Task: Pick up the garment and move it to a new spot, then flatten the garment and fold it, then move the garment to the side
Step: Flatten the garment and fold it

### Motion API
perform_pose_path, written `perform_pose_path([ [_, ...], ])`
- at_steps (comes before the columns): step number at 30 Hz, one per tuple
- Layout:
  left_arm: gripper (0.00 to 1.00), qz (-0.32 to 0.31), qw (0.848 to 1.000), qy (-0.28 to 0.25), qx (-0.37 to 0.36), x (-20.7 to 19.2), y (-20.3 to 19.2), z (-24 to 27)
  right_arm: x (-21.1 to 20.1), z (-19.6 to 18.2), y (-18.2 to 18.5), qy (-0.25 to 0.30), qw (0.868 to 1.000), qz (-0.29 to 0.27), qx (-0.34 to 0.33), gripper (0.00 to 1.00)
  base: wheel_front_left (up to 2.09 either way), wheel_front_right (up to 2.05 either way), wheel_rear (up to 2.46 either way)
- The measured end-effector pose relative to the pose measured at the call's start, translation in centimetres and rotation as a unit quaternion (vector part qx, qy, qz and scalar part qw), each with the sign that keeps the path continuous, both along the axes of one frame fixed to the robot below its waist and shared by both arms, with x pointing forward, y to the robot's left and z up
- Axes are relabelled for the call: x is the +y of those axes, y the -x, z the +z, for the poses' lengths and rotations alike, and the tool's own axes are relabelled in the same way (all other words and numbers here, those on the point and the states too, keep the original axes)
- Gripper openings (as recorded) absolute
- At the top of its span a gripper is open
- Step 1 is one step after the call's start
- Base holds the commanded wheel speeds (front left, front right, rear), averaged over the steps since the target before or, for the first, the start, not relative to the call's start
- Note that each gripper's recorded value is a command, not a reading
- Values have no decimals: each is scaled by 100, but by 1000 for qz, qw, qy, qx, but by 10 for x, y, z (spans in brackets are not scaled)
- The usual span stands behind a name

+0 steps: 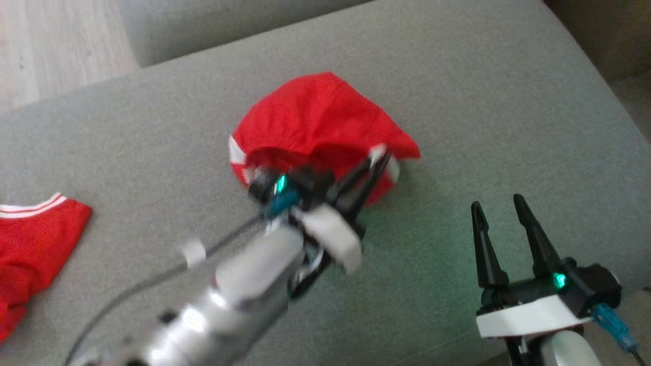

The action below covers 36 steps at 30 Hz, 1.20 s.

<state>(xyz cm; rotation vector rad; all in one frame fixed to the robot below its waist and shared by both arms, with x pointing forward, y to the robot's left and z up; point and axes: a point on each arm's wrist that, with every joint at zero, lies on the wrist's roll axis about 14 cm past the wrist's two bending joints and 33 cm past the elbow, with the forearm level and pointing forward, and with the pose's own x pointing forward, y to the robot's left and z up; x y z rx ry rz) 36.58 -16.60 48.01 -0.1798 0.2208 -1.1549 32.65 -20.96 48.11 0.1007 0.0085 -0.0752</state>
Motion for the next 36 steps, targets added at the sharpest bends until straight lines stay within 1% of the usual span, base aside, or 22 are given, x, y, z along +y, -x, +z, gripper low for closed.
perform_pose_path([
  [4, 0, -20, 994, 41, -99, -18, -21, 80, 2, 4, 10, -2, 1000, 0, -7, 100, 0, 0, 0],
  [6, 0, -23, 987, 51, -152, -22, -30, 122, 4, 3, 16, -2, 1000, 1, -8, 100, 0, 0, 0],
  [8, 0, -14, 978, 60, -199, -23, -39, 162, 6, 4, 21, -2, 1000, 5, -10, 100, 0, 0, 0],
  [10, 0, -4, 971, 60, -232, -19, -45, 191, 9, 7, 24, -2, 1000, 8, -15, 100, 0, 0, 0],
  [12, 0, 9, 969, 52, -243, -12, -50, 202, 11, 9, 26, 0, 1000, 13, -20, 100, 0, 0, 0],
  [15, 0, 38, 971, 15, -234, 13, -64, 184, 14, 10, 25, -1, 1000, 19, -23, 100, 0, 0, 0],
  [16, 0, 68, 977, -10, -203, 39, -75, 157, 18, 7, 24, -1, 999, 28, -19, 100, 0, 0, 0],
  [18, 0, 98, 982, -40, -157, 69, -81, 117, 26, 5, 20, -3, 999, 42, -15, 100, 0, 0, 0],
  [20, 0, 124, 984, -63, -112, 98, -80, 78, 32, 3, 14, -3, 998, 54, -13, 100, 0, 0, 0],
  [23, 0, 149, 983, -84, -60, 130, -76, 37, 41, -1, 4, -4, 997, 71, -5, 100, 0, 0, 0],
  [26, 0, 171, 980, -91, -40, 154, -82, 21, 42, -8, -10, -8, 997, 75, 5, 100, 0, 0, 0],
  [28, 0, 184, 979, -87, -34, 165, -87, 19, 29, -16, -20, -21, 998, 55, 15, 100, 0, 0, 0],
  [31, 0, 192, 977, -85, -30, 174, -91, 15, 25, -25, -39, -7, 998, 54, 29, 100, 0, 0, 0],
  [36, 0, 199, 976, -84, -24, 185, -100, 10, 38, -48, -72, 18, 995, 78, 63, 100, 0, 0, 0],
])
